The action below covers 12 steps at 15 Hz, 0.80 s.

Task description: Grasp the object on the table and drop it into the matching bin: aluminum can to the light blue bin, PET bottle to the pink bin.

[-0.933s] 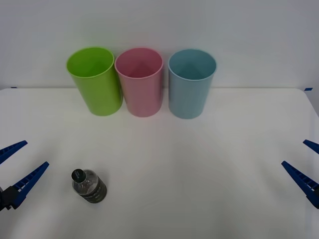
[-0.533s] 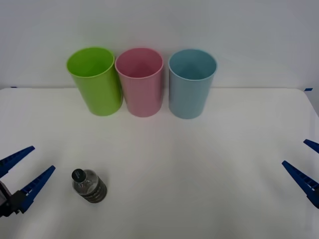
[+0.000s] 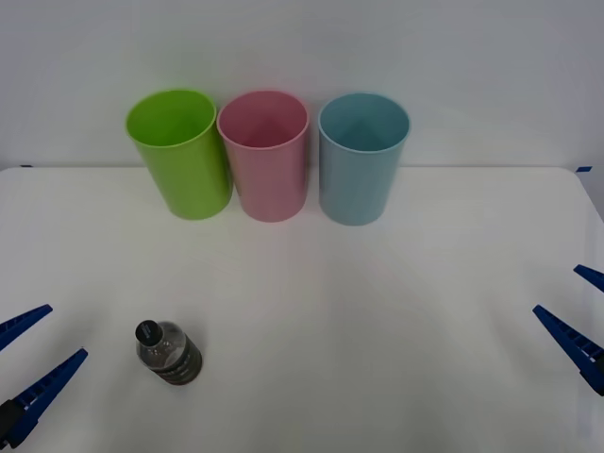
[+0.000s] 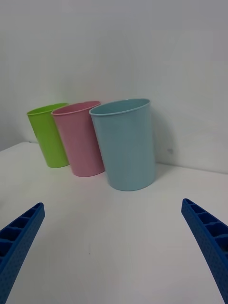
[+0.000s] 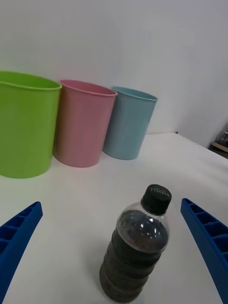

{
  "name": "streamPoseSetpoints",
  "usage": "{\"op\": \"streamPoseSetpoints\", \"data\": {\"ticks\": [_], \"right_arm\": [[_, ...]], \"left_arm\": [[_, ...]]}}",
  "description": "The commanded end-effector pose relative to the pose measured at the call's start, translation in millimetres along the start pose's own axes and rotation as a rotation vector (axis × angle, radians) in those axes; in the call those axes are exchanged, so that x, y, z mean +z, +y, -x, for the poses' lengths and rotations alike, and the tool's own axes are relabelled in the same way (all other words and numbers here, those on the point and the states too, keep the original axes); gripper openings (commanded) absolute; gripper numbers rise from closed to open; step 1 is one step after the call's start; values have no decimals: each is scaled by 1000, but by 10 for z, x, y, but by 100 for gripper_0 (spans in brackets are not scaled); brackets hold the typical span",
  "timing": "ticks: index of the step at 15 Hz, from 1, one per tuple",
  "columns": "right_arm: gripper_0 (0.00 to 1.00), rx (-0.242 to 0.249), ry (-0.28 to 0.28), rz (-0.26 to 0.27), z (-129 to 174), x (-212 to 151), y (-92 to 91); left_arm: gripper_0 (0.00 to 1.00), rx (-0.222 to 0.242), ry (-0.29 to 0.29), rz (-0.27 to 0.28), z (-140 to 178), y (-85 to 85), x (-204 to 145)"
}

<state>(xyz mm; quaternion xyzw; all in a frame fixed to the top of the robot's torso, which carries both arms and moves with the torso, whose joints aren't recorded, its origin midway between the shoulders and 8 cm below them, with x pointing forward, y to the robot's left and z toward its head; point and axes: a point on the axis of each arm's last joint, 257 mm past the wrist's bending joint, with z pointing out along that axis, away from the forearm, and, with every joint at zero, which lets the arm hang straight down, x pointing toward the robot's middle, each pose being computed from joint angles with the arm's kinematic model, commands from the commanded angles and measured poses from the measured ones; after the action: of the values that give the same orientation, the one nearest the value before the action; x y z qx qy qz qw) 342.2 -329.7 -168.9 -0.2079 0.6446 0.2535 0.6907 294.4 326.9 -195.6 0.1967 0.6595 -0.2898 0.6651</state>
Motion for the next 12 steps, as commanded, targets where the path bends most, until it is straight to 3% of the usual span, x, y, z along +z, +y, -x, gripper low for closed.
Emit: {"op": "streamPoseSetpoints", "data": {"ticks": [1, 6, 8, 12], "right_arm": [[100, 0, 0, 0, 0, 1, 0], [100, 0, 0, 0, 0, 1, 0], [100, 0, 0, 0, 0, 1, 0], [100, 0, 0, 0, 0, 1, 0]], "left_arm": [[100, 30, 40, -7, -103, -73, -145], [100, 126, 95, -5, -335, -215, -323], [100, 185, 145, -14, -471, -251, -391], [100, 196, 194, -12, -679, -269, -476]]}}
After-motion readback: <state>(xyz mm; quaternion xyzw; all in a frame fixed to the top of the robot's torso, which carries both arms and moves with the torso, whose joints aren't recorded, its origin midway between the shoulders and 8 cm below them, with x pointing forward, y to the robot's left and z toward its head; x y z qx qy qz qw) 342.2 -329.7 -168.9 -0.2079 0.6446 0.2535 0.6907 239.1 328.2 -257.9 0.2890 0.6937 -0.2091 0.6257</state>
